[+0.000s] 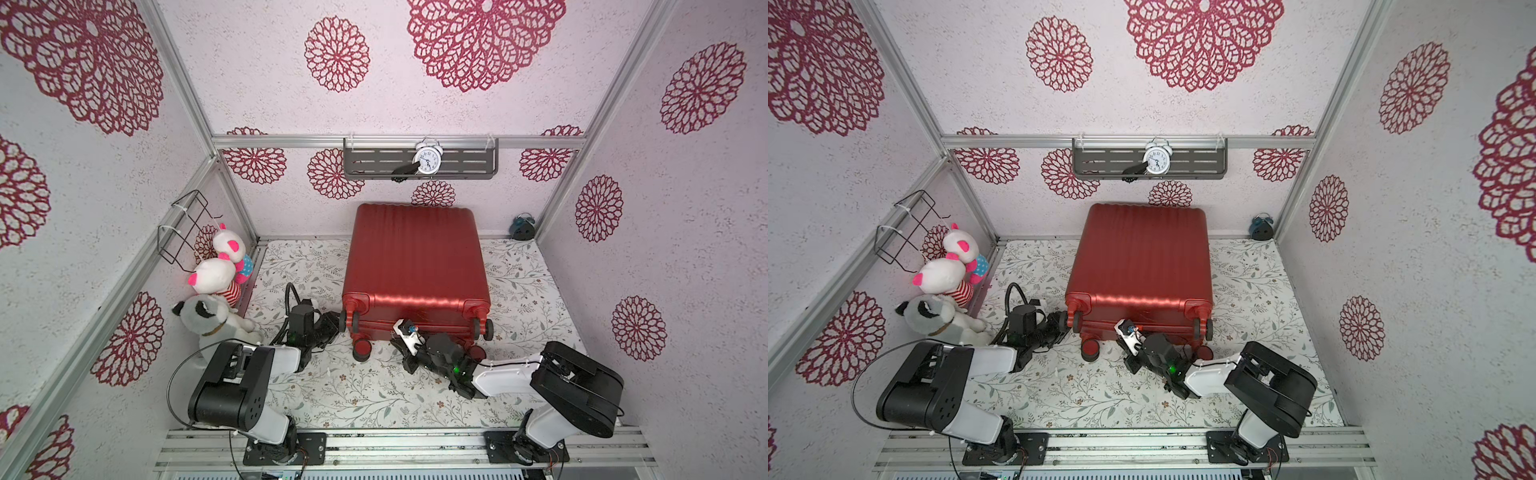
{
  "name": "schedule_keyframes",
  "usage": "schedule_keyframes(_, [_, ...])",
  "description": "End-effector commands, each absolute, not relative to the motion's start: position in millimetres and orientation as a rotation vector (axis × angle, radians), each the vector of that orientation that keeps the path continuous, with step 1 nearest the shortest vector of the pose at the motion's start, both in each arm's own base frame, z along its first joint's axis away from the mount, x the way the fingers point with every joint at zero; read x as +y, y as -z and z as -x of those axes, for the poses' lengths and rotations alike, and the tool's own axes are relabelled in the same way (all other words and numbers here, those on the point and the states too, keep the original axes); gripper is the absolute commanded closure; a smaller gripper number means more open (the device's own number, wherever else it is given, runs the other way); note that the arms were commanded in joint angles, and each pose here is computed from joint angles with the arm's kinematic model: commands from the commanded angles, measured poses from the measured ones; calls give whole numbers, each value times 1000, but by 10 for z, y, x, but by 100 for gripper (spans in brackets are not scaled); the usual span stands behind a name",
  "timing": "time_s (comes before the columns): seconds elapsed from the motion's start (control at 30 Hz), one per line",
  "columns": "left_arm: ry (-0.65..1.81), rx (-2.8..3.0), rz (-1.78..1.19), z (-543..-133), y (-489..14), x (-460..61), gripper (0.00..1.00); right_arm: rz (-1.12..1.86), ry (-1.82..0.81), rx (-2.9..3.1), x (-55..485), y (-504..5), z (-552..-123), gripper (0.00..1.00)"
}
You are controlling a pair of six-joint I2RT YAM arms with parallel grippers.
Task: Open the suitcase zippers
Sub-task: Adjust the suitcase at the center of the board.
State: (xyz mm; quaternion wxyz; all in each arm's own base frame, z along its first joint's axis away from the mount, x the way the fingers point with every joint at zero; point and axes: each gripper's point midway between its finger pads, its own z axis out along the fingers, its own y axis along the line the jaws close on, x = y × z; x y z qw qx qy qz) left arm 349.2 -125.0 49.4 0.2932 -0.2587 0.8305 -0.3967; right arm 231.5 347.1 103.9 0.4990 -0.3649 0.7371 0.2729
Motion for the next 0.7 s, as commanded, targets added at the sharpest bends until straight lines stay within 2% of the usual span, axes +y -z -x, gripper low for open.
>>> schedule_keyframes(0.0, [1153,2153,557,-3535,-714,-1550,56,1135,-816,1750,3778,-915,-1741,100])
schedule_keyframes(0.67, [1215,2176,420,-3175,-667,-2242,57,1185,-869,1597,4196,-1065,-1528,100])
